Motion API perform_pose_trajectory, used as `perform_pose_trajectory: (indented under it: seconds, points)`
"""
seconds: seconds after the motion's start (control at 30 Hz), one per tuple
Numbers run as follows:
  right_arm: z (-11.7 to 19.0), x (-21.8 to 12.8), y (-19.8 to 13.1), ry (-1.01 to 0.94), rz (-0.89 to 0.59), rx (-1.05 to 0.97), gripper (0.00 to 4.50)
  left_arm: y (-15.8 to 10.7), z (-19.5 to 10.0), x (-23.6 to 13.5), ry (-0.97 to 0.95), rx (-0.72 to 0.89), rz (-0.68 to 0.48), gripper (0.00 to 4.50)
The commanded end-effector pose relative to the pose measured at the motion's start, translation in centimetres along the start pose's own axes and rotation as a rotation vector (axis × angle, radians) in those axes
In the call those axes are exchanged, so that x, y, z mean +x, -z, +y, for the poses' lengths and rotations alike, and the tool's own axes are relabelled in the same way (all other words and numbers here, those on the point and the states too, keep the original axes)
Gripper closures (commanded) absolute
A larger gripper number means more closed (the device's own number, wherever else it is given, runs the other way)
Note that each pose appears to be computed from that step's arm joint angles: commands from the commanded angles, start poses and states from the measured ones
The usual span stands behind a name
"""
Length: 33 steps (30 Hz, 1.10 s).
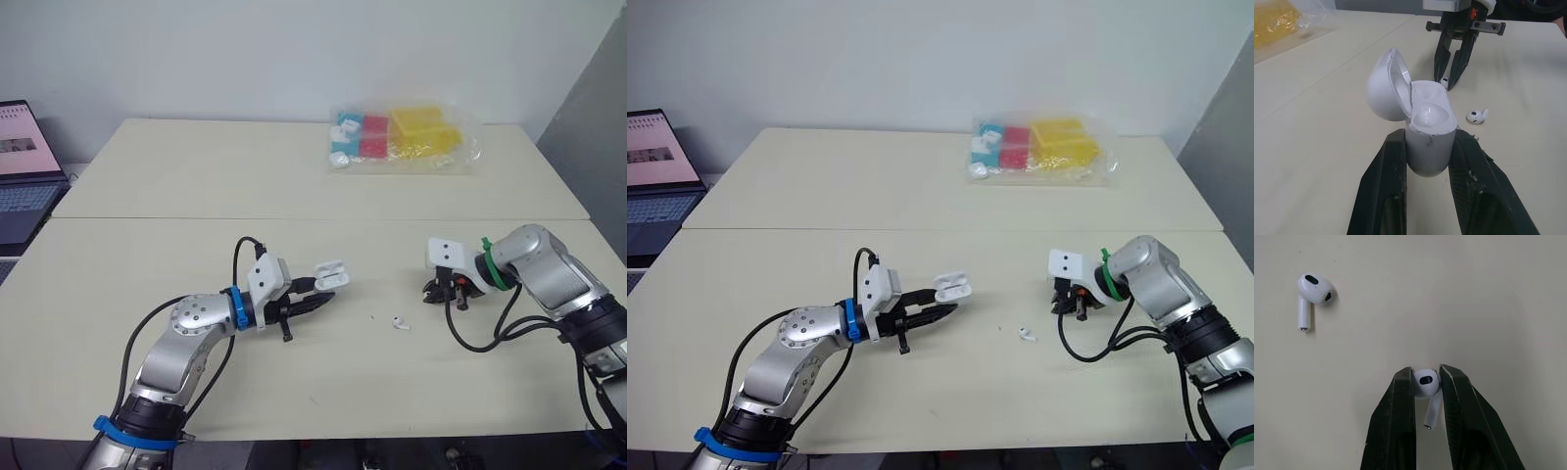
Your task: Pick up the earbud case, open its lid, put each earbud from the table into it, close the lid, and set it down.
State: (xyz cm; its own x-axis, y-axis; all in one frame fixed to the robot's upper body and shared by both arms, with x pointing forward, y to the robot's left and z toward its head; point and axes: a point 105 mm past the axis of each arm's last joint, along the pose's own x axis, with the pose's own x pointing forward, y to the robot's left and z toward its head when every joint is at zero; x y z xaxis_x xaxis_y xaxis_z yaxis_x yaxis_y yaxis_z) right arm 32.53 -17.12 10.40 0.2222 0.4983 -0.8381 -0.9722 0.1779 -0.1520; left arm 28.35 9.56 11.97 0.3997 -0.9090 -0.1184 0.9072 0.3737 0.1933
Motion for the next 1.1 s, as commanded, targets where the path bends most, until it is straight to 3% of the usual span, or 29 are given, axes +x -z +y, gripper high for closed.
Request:
perform_pose_trajectory:
  seconds: [0.03,0.3,0.43,0.77,1.03,1.07,1.1]
  points:
    - [1.0,-1.5,-0.1,-0.014,0.011,-0.038,4.12,-0.8,-0.4,0.0,0.018,0.033,-0.024,3.70]
    - [4.8,-4.7,5.3,-0.023,0.226,-0.071,4.12,-0.1,-0.8,-0.2,0.013,0.030,-0.004,3.70]
    - [4.8,-5.7,7.0,0.011,0.281,-0.065,4.12,0.0,-0.8,-0.2,0.013,0.026,-0.001,3.70]
    - [4.3,-5.2,7.4,0.042,0.265,-0.036,4.12,0.0,-0.8,-0.1,0.015,0.025,0.002,3.70]
    - [4.0,-4.9,7.2,0.051,0.235,-0.030,1.26,0.2,-1.1,-0.3,0.020,0.017,0.015,3.70]
    - [3.9,-5.0,7.0,0.051,0.224,-0.029,0.95,0.2,-1.1,-0.3,0.019,0.017,0.016,3.70]
    - [4.0,-5.1,6.9,0.050,0.218,-0.029,0.92,0.2,-1.1,-0.4,0.019,0.017,0.015,3.70]
